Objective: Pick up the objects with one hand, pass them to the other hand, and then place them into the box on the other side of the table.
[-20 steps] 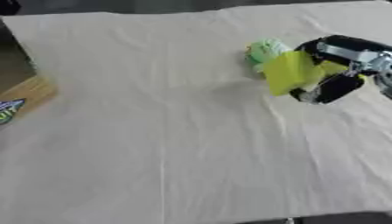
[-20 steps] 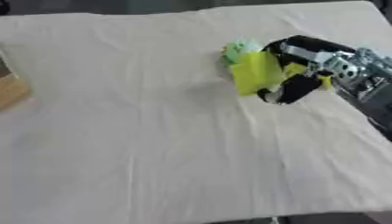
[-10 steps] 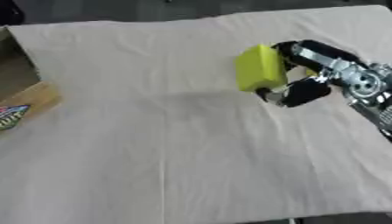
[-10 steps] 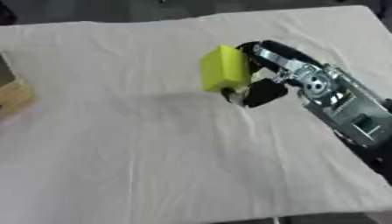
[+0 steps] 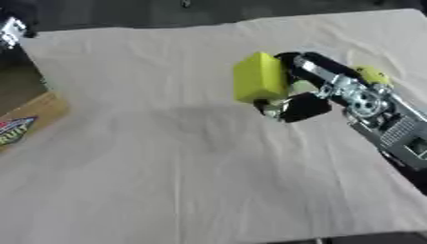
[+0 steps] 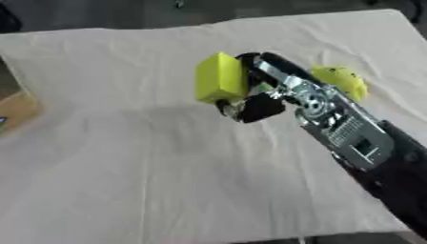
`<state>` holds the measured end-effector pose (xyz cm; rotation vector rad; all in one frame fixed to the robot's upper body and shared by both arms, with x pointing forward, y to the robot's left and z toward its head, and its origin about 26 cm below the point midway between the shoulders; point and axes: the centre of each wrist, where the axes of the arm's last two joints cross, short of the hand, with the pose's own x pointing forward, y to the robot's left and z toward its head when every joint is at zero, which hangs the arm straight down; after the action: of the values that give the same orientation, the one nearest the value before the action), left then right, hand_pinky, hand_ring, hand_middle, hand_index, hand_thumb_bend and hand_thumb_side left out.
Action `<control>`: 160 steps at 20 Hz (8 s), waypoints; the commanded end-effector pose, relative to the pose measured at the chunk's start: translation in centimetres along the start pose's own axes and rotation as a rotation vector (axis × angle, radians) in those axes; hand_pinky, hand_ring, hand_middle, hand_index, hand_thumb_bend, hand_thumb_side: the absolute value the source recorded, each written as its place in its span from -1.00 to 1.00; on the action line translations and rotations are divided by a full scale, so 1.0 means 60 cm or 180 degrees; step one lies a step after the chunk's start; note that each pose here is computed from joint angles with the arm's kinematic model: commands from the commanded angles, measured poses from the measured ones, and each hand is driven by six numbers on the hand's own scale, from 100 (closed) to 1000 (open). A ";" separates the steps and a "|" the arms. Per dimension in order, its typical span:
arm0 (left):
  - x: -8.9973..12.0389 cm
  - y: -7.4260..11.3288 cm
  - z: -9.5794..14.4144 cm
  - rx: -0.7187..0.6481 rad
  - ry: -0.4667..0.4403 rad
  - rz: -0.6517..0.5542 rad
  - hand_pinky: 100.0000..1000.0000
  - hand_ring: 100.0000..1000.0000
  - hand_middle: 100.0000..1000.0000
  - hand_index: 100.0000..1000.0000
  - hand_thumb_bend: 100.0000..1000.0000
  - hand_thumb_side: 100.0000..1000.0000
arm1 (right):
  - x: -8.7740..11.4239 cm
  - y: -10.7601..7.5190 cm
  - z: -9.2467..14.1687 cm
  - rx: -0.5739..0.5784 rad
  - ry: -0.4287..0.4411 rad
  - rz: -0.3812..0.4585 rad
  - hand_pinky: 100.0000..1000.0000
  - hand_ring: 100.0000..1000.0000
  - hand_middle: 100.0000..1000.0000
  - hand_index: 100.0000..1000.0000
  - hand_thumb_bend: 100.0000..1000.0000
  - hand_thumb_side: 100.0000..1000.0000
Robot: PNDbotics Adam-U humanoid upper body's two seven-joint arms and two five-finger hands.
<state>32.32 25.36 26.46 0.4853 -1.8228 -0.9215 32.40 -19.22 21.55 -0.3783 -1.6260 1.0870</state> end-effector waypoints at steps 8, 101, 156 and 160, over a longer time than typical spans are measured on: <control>0.034 -0.012 -0.024 -0.0427 -0.0057 -0.0365 0.14 0.49 0.44 0.62 -0.94 0.53 | 0.048 0.018 -0.013 -0.0019 -0.0307 -0.0124 0.51 -0.01 -0.20 -0.07 -1.00 -0.75; 0.093 -0.076 -0.074 -0.1288 -0.0565 -0.1695 0.50 0.63 0.53 0.68 0.20 0.26 | 0.131 0.091 -0.072 0.0382 -0.0361 -0.0036 0.47 -0.02 -0.18 -0.09 -1.00 -0.80; 0.088 -0.104 -0.084 -0.1184 -0.0692 -0.1222 0.13 0.30 0.02 0.12 -1.00 -0.52 | 0.146 0.076 -0.058 0.0311 -0.0413 -0.0043 0.54 0.21 0.17 0.34 -0.75 -0.59; 0.085 -0.104 -0.083 -0.1185 -0.0678 -0.1193 0.10 0.26 -0.05 0.01 -1.00 -0.56 | 0.145 0.077 -0.058 0.0309 -0.0421 -0.0022 0.57 0.29 0.34 0.47 -0.62 -0.53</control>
<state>34.18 15.63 24.94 0.4826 -1.7001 -1.5976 31.25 -8.84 22.39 -0.2294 -1.6567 1.2030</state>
